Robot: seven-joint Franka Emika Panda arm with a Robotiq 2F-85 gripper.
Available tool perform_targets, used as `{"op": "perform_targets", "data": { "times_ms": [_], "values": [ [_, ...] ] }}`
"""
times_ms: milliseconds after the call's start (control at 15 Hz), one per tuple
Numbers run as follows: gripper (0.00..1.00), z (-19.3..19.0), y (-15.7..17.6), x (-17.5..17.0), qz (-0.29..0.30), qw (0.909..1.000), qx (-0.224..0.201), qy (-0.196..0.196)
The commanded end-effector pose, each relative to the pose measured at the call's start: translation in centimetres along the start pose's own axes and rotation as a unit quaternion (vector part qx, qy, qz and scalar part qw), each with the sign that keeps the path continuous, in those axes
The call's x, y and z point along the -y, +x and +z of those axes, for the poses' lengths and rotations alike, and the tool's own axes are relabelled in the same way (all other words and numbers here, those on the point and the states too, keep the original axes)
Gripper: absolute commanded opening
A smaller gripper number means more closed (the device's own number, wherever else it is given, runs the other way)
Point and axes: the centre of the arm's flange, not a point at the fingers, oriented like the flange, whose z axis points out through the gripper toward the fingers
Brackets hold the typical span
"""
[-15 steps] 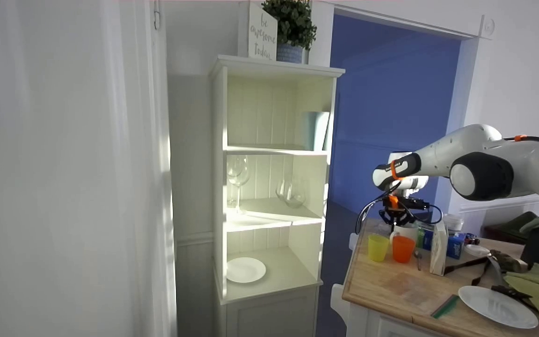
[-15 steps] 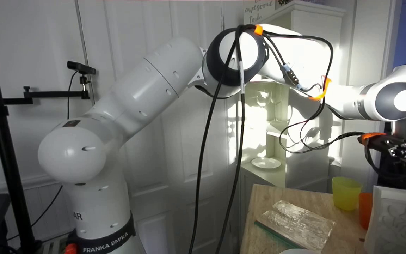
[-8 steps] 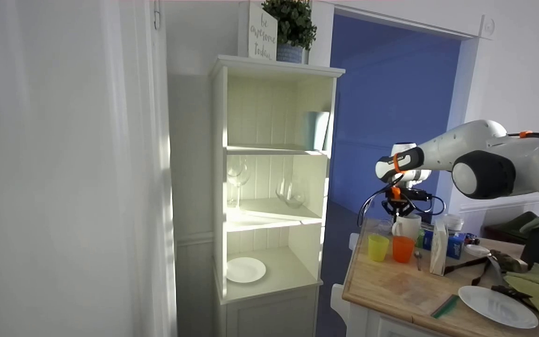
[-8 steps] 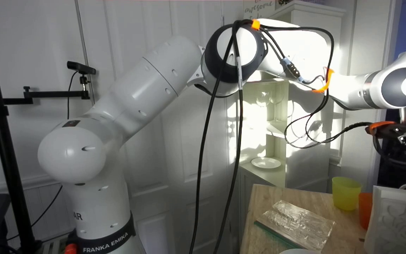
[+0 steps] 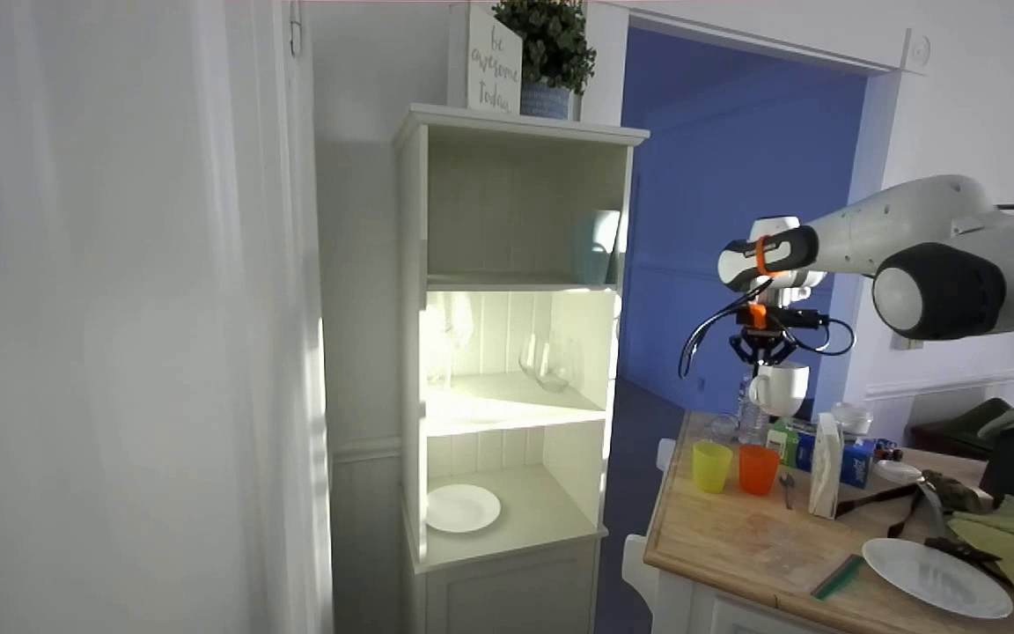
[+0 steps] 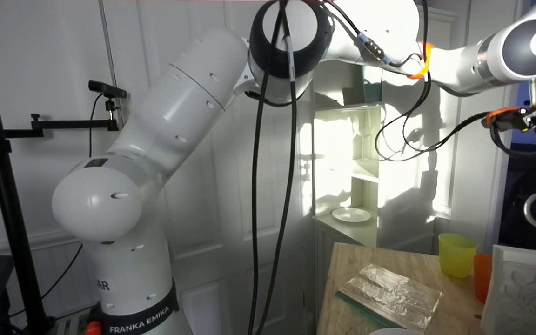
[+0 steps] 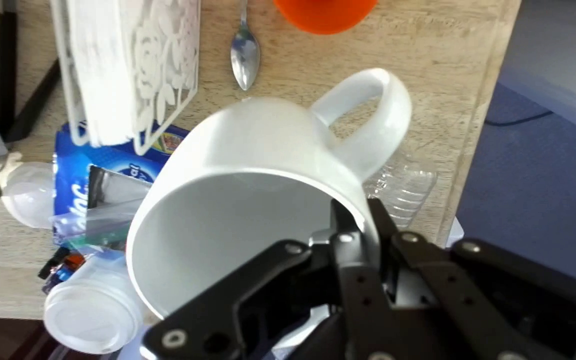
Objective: Put the white cup on the white plate
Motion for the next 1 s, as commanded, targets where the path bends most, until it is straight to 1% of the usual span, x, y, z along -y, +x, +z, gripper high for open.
{"op": "perform_targets", "data": {
  "times_ms": [0, 133, 267, 400, 533, 600, 667, 800, 933],
  "values": [
    [0.03, -6.5, -2.7, -4.3, 0.035, 0.9993, 0.011, -0.013],
    [0.03, -8.6, -3.4, -6.9, 0.047, 0.9985, 0.026, -0.011],
    [0.03, -10.4, -4.9, -9.8, 0.061, 0.9972, 0.042, -0.011],
    [0.03, -11.1, -6.8, -12.3, 0.082, 0.9952, 0.052, -0.011],
    [0.03, -11.0, -9.2, -13.9, 0.098, 0.9931, 0.063, -0.014],
    [0.03, -10.9, -10.4, -14.2, 0.106, 0.9924, 0.061, -0.01],
    [0.03, -10.5, -11.8, -14.1, 0.11, 0.9914, 0.07, -0.01],
    [0.03, -9.7, -14.2, -13.0, 0.11, 0.9909, 0.075, -0.019],
    [0.03, -8.4, -16.5, -11.1, 0.099, 0.9923, 0.072, -0.02]
  ]
}}
